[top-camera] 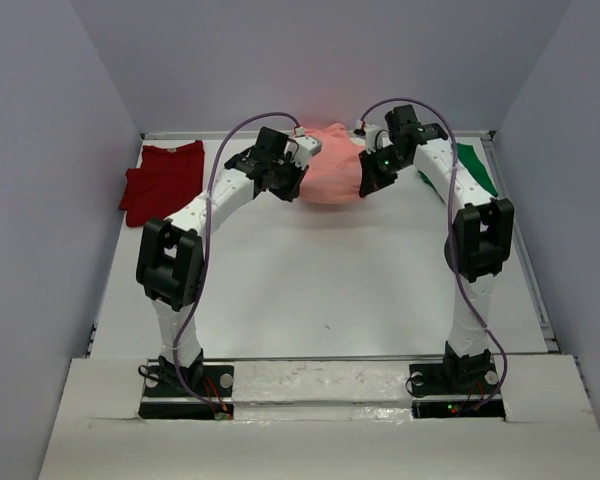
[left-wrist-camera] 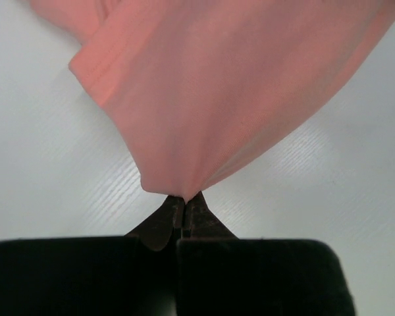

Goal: Fold and stack the t-shirts
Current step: Fold the long partially folded tshirt into a neat square

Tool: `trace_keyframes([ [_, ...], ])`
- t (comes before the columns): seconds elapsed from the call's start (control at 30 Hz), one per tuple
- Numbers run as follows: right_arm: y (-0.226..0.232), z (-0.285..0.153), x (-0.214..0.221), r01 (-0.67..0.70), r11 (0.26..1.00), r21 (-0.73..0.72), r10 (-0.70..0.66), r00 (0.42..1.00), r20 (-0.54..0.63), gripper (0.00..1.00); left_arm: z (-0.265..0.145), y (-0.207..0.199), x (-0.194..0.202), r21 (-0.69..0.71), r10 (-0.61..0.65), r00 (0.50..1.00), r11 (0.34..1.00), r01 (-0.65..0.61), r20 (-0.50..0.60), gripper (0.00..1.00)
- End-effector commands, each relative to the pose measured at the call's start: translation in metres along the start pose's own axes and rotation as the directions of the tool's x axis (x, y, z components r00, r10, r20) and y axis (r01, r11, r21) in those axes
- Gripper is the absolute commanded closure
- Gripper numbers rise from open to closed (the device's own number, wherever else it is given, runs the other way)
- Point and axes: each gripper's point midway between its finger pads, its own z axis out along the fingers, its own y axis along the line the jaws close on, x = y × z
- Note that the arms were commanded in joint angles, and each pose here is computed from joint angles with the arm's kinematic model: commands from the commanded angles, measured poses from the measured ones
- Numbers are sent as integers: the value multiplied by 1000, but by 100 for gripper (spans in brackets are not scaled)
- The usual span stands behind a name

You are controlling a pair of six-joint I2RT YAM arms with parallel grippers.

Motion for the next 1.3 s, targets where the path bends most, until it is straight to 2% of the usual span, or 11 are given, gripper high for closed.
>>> trace_keyframes([
  [0.0,-6,-34,-28,46,993,108,-54,996,73,100,-26,21,-38,-111,30,997,994,-22,76,100],
  [0.27,-23,-17,-47,62,990,128,-74,993,90,100,-23,43,-69,-207,56,990,978,-28,132,100],
  [0.63,-40,2,-59,69,987,148,-84,992,96,100,5,58,-65,-247,56,995,969,-33,87,100],
  [0.97,-57,9,-84,113,971,209,-147,976,158,100,19,78,-85,-317,66,987,948,-17,145,100],
  [1.27,-68,19,-97,164,958,235,-213,956,201,100,41,99,-88,-401,85,986,916,-21,142,100],
])
